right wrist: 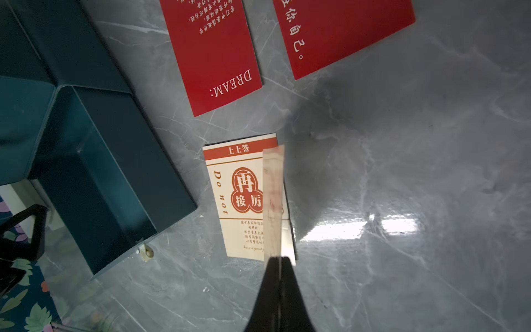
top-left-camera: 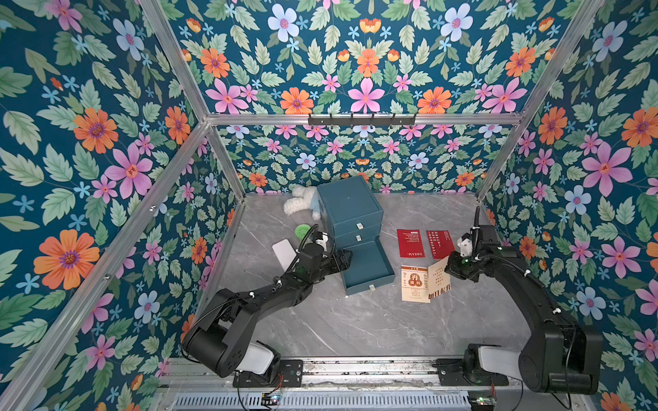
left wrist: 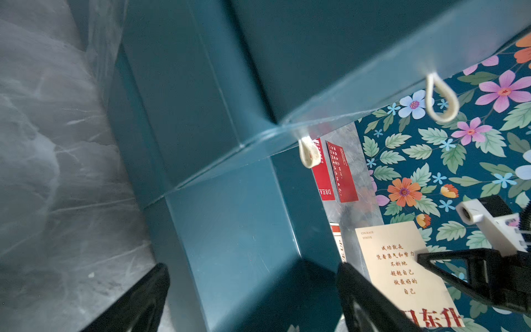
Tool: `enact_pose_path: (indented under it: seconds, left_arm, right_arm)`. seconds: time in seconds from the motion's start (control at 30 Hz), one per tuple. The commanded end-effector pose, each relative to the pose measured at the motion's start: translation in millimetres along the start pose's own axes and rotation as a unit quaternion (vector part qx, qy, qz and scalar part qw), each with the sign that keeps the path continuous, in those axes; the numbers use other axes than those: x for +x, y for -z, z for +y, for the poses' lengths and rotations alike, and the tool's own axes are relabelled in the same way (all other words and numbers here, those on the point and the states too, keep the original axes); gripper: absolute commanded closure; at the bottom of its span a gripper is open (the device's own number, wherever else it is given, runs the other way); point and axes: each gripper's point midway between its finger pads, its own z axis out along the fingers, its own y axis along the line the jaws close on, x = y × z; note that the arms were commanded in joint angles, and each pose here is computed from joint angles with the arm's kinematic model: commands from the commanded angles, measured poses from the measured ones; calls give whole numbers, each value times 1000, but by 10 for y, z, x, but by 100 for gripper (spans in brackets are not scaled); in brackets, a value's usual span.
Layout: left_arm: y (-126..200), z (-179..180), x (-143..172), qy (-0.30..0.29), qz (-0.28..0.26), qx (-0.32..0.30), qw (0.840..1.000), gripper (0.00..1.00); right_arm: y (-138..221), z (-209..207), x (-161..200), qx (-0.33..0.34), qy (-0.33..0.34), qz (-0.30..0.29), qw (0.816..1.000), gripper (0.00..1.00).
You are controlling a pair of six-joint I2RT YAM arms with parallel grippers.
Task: Take the postcards out of the drawer
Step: Place the postcard at the center of the board.
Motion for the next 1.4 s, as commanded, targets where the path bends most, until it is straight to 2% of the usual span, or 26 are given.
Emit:
enact_pose_path:
  seconds: [0.0,0.23,0.37,0.57,0.73,0.83,0.9,1.03,1.13,1.27,1.37]
  left_arm:
    - [9,-44,-60,-4,-12,8,1000,6]
    - [20,-28,-33,-9,-11,9,1000,6]
    - [40,-18,-27,-15,-12,7,1000,6]
    - [21,-28,-23,-17,-9,10,1000,6]
    - [23,-38,-27,-18,-9,12,1000,6]
    - [40,-33,-27,-18,-10,10,1000,6]
    - [54,-30,-36,-18,-12,8,1000,6]
    - [59,-22,-45,-18,-14,5,1000,6]
    - [64,-28,-59,-18,-16,4,1000,6]
    - [106,-11,-89,-18,-24,-4,1000,6]
    - [147,23,-109,-21,-30,-15,999,5]
  right_arm:
    - [-55,-120,-85,29,13,-8,999,99]
    - [-226,-319,-121,42,-14,24,999,97]
    - [-261,-519,-108,96,-18,36,995,95]
    - [-296,-814,-89,180,-22,61,982,87]
    - [-304,-1004,-140,237,-19,74,969,74]
    - [-245,-1147,-166,284,-19,78,955,70]
    - [-207,-1162,-206,295,-17,70,953,68]
    - [-132,-994,-289,296,11,49,954,66]
    - [-129,-686,-276,264,41,33,963,64]
    - [-95,-257,-177,188,51,6,981,58]
    - [-68,152,-41,100,61,-15,993,53]
